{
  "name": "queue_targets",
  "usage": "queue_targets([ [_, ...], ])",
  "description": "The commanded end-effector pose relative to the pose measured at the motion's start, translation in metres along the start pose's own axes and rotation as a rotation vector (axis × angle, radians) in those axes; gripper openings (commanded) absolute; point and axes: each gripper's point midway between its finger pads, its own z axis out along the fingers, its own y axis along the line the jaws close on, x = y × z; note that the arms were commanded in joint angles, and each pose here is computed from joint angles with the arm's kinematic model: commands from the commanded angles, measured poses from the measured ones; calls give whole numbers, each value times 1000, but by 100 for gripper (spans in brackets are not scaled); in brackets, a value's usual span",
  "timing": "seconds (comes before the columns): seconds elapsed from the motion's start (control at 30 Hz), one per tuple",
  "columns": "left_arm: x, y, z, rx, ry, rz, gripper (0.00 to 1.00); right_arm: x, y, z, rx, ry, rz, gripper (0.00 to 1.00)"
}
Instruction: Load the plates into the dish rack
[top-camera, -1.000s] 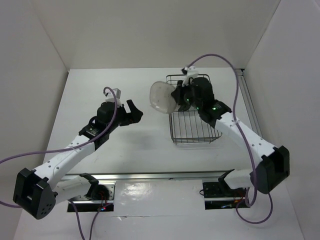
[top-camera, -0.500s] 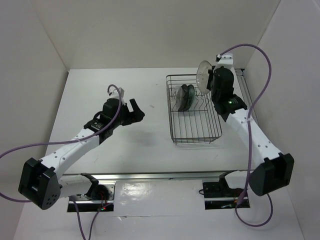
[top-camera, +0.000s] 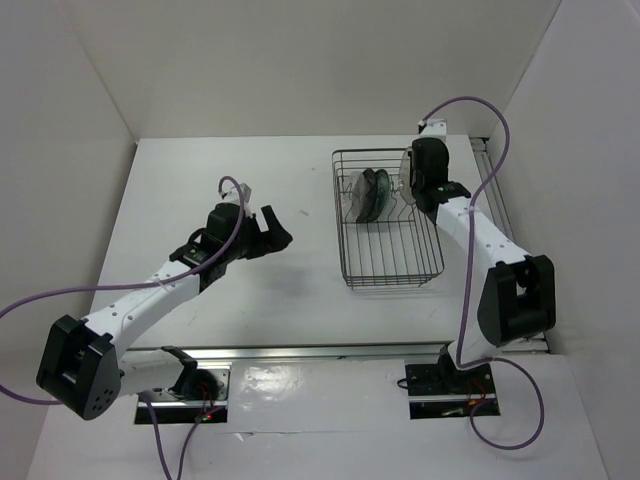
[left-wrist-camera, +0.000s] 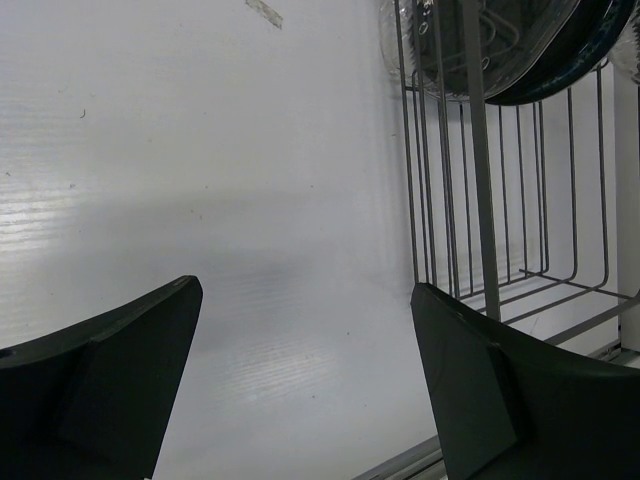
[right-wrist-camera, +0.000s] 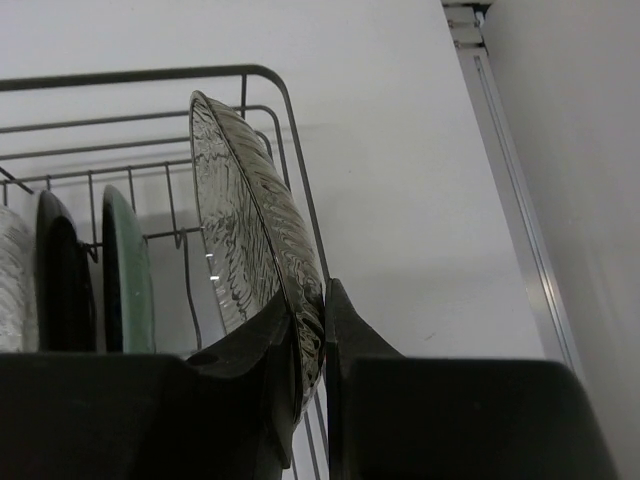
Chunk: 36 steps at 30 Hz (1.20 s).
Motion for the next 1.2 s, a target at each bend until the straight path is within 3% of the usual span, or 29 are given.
queue_targets([
  [0.0,-13,-17,-4,67,-43,-17,100,-17,-6,13,18,-53,46,0],
  [0.37,-13,-14,-8,59,-50,-18,100,-12,5,21,-22,-30,53,0],
  [0.47,-15,-14,-9,52,-56,-18,100,-8,9,23,-32,-22,58,7],
  [0.57,-15,-14,-9,52,-56,-9,100,-4,12,26,-41,-10,62,26],
  [0.63,-16,-12,-8,45,-62,-9,100,0,13,29,-41,-2,58,46],
  [0.8,-18,-11,-8,27,-60,-10,100,-3,13,28,-42,1,57,63],
  [0.93,-16,-4,-7,-10,-49,-10,100,-6,2,22,10,4,78,70],
  [1.0,-19,-1,-7,-37,-60,-10,100,-17,-9,12,50,-14,118,82],
  [1.03,-23,-2,-10,-48,-64,-10,100,-29,-16,1,64,-41,147,97],
  [1.17,-32,-6,-8,-61,-62,-1,100,-68,-34,-33,74,-94,201,100],
])
